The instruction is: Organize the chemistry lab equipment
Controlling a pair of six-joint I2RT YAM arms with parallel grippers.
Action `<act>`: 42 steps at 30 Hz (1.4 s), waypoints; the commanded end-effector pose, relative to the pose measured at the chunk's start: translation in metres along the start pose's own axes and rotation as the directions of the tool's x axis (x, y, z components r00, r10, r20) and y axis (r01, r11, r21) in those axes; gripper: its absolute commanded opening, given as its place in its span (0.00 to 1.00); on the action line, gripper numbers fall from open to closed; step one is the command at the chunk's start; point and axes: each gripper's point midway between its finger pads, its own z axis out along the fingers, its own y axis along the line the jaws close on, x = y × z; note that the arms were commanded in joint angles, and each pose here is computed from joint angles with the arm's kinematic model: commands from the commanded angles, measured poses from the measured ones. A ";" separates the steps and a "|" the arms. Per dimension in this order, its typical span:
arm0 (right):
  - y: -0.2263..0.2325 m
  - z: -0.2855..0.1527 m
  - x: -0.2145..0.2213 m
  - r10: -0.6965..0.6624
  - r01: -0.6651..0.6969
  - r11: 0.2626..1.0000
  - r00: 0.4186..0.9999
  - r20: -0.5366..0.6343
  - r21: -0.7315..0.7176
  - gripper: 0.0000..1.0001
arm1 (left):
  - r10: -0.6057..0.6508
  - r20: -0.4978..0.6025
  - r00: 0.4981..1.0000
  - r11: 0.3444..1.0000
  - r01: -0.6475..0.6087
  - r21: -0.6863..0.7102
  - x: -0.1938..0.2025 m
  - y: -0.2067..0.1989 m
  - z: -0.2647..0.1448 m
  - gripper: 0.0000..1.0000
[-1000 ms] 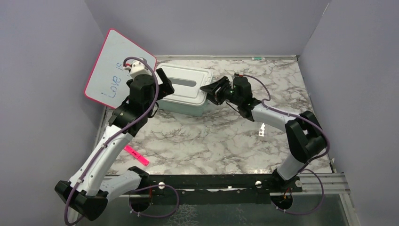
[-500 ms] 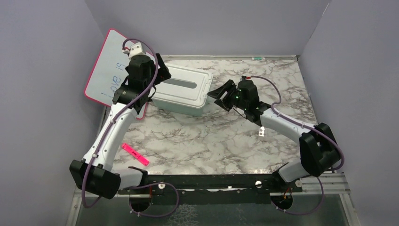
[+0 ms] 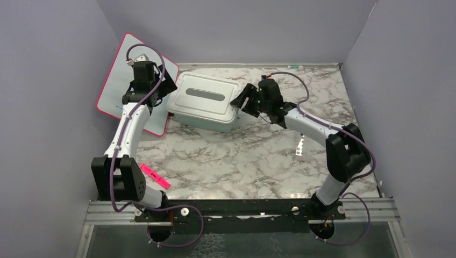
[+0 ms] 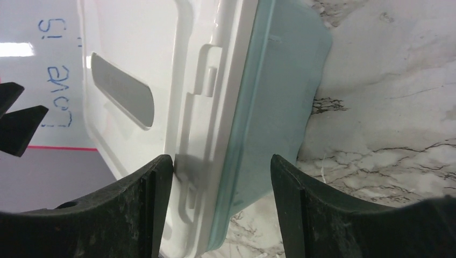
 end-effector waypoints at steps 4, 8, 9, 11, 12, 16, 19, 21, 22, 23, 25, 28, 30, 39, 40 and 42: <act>-0.023 0.014 -0.012 -0.074 0.069 0.986 0.997 0.031 0.155 0.59 | 0.001 -0.048 0.999 1.000 -0.001 0.009 0.014 0.001 0.014 0.95; -0.036 0.016 -0.015 -0.066 0.053 0.973 0.997 0.049 0.223 0.55 | -0.007 -0.063 0.998 1.000 0.006 -0.016 0.015 0.012 0.022 0.95; -0.039 0.017 -0.015 -0.059 0.045 0.971 0.997 0.052 0.233 0.55 | -0.005 -0.073 0.997 1.000 0.003 -0.018 0.018 0.013 0.024 0.95; -0.043 0.018 -0.012 -0.045 0.031 0.969 0.998 0.051 0.246 0.51 | -0.007 -0.094 0.996 1.000 0.005 -0.018 0.024 0.013 0.028 0.95; -0.044 0.018 -0.011 -0.036 0.023 0.968 0.998 0.049 0.249 0.48 | -0.006 -0.108 0.994 1.000 0.004 -0.016 0.027 0.014 0.030 0.95; -0.048 0.017 -0.004 -0.017 0.006 0.970 0.999 0.042 0.242 0.38 | -0.005 -0.139 0.990 1.000 0.005 -0.004 0.036 0.013 0.035 0.94; -0.050 0.017 0.001 -0.013 0.005 0.970 0.999 0.030 0.242 0.33 | -0.008 -0.159 0.987 1.000 0.009 0.007 0.041 0.011 0.037 0.92; -0.052 0.018 0.003 -0.014 0.008 0.970 1.000 0.021 0.244 0.31 | -0.013 -0.175 0.985 1.000 0.015 0.009 0.046 0.012 0.038 0.89; -0.053 0.019 0.003 -0.020 0.014 0.970 1.000 0.020 0.244 0.31 | -0.015 -0.184 0.983 1.000 0.016 0.006 0.049 0.013 0.040 0.87; -0.052 0.018 0.002 -0.030 0.024 0.970 0.999 0.021 0.241 0.31 | -0.018 -0.194 0.981 1.000 0.019 0.003 0.053 0.014 0.041 0.85; -0.046 0.016 -0.004 -0.052 0.044 0.973 0.998 0.031 0.225 0.32 | -0.017 -0.211 0.977 1.000 0.016 -0.005 0.059 0.016 0.044 0.78; -0.028 0.005 -0.019 -0.112 0.098 0.977 0.992 0.062 0.192 0.40 | -0.011 -0.209 0.978 1.000 0.010 -0.008 0.056 0.016 0.043 0.70; -0.015 -0.008 -0.034 -0.153 0.134 0.975 0.984 0.096 0.180 0.47 | -0.001 -0.182 0.983 1.000 -0.001 -0.012 0.044 0.015 0.038 0.71; 0.042 -0.106 -0.103 -0.343 0.297 0.936 0.888 0.305 0.189 0.66 | 0.151 -0.009 0.988 0.987 -0.151 -0.046 -0.025 0.015 -0.041 0.99; 0.040 -0.117 -0.105 -0.366 0.314 0.927 0.879 0.307 0.205 0.67 | 0.165 -0.001 0.986 0.985 -0.165 -0.044 -0.026 0.016 -0.052 0.99; 0.031 -0.139 -0.100 -0.394 0.331 0.912 0.871 0.295 0.241 0.67 | 0.166 0.033 0.986 0.986 -0.165 -0.032 -0.027 0.016 -0.075 0.99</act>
